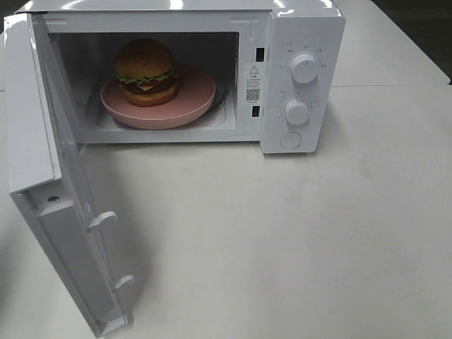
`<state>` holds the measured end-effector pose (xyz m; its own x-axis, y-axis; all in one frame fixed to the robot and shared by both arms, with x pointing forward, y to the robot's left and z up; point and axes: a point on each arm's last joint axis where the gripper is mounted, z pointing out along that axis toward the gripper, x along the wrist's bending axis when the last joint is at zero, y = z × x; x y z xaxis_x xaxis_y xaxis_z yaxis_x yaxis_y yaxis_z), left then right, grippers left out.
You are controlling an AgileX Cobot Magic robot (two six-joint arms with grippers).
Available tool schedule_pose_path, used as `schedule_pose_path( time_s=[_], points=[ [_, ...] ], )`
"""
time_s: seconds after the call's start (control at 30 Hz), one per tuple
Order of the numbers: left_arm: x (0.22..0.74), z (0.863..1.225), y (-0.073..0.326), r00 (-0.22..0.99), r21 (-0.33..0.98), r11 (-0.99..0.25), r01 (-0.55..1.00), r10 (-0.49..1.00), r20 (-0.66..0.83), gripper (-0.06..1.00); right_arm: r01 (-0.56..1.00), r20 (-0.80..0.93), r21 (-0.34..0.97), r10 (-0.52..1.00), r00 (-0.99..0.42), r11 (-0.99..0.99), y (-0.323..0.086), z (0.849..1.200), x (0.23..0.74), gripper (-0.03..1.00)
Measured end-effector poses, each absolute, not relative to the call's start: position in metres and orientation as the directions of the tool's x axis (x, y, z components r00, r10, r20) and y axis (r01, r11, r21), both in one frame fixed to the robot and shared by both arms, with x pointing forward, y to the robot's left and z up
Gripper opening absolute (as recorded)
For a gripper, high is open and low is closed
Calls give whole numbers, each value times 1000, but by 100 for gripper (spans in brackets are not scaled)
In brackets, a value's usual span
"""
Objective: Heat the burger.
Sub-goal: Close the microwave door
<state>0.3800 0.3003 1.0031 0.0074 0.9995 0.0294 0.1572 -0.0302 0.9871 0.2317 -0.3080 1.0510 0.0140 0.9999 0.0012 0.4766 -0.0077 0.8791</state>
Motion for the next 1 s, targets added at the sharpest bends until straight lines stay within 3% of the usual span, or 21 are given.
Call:
schedule_pose_path(
  time_s=[0.17, 0.53, 0.77, 1.0],
  points=[
    [393, 996, 293, 79, 987, 2, 163, 997, -15, 0, 477, 1, 879, 1000, 14, -8, -308, 1051, 232, 76],
    [417, 981, 267, 357, 993, 23, 114, 932, -63, 0, 477, 1, 879, 1000, 14, -8, -308, 1051, 232, 76],
    [427, 964, 262, 391, 986, 60, 155, 913, -117, 0, 477, 1, 879, 1000, 14, -8, -308, 1051, 232, 76],
    [431, 950, 241, 462, 986, 9, 165, 883, -86, 0, 477, 1, 879, 1000, 14, -8, -308, 1051, 232, 76]
  ],
)
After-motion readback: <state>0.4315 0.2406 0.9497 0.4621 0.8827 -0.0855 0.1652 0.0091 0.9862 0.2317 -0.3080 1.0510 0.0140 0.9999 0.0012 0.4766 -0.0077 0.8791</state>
